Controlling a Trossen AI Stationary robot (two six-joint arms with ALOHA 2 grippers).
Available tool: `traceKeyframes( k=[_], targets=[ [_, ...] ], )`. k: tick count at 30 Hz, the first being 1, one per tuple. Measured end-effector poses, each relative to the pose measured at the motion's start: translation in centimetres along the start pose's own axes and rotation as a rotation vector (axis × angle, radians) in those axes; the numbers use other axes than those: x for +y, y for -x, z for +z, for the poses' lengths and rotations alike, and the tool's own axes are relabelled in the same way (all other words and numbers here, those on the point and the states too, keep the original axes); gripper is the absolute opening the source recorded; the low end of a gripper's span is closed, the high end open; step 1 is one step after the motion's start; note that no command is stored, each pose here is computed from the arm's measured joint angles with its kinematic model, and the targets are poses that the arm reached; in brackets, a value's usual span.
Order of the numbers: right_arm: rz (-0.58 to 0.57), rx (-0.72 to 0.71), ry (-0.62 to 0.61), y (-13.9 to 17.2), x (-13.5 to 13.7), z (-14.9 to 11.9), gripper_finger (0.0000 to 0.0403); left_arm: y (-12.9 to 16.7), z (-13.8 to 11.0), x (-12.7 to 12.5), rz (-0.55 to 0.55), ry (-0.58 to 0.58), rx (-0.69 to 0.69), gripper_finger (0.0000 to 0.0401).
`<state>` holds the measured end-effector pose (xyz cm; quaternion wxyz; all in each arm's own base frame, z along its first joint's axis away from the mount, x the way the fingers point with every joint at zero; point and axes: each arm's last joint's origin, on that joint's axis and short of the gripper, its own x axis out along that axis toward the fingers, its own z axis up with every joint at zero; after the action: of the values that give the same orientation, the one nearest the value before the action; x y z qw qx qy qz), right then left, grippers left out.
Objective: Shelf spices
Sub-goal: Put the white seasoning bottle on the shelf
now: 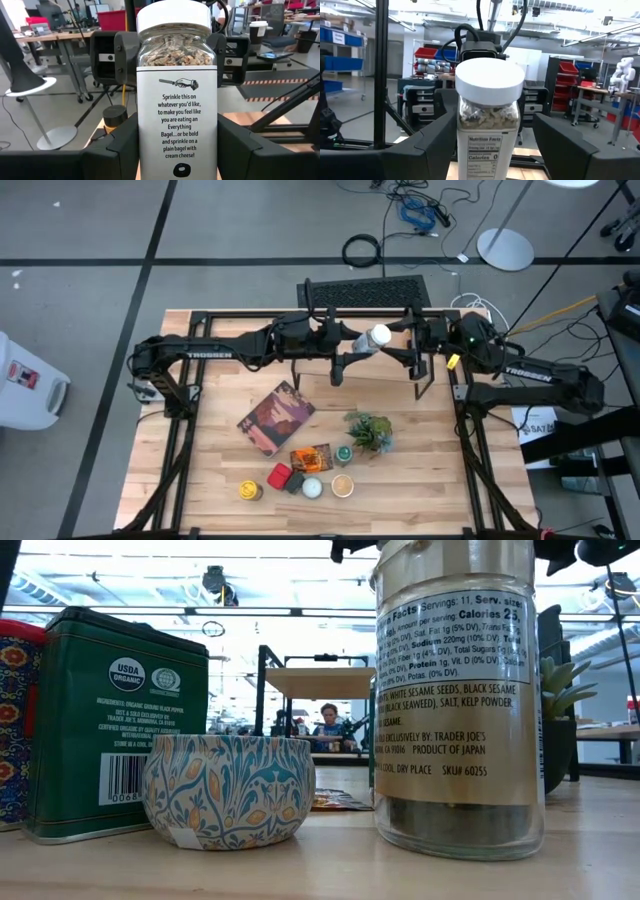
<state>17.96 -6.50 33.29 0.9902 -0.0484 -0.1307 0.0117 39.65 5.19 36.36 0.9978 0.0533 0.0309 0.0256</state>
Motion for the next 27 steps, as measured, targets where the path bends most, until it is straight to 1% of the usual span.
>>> traceKeyframes(
  k=[9,17,23,27],
  targets=[
    [0.045,-0.047,-0.014,-0.6,-0.1,0.0,0.0249,-0.7,-1.0,-0.3,-0.013,0.003,0.037,0.0198],
    [0.053,-0.042,-0.025,-1.0,-0.3,-0.5,0.0249,-1.2,-1.1,-0.5,-0.020,0.001,-0.004,0.0198],
    [0.071,-0.079,-0.017,-1.2,-0.4,-0.3,0.0249,-1.2,-1.0,-0.6,-0.026,0.000,-0.018,0.0198],
    [0.075,-0.089,-0.018,-1.4,-0.5,-0.4,0.0237,-1.2,-0.9,-0.5,-0.025,-0.001,-0.027,0.0198]
  ],
)
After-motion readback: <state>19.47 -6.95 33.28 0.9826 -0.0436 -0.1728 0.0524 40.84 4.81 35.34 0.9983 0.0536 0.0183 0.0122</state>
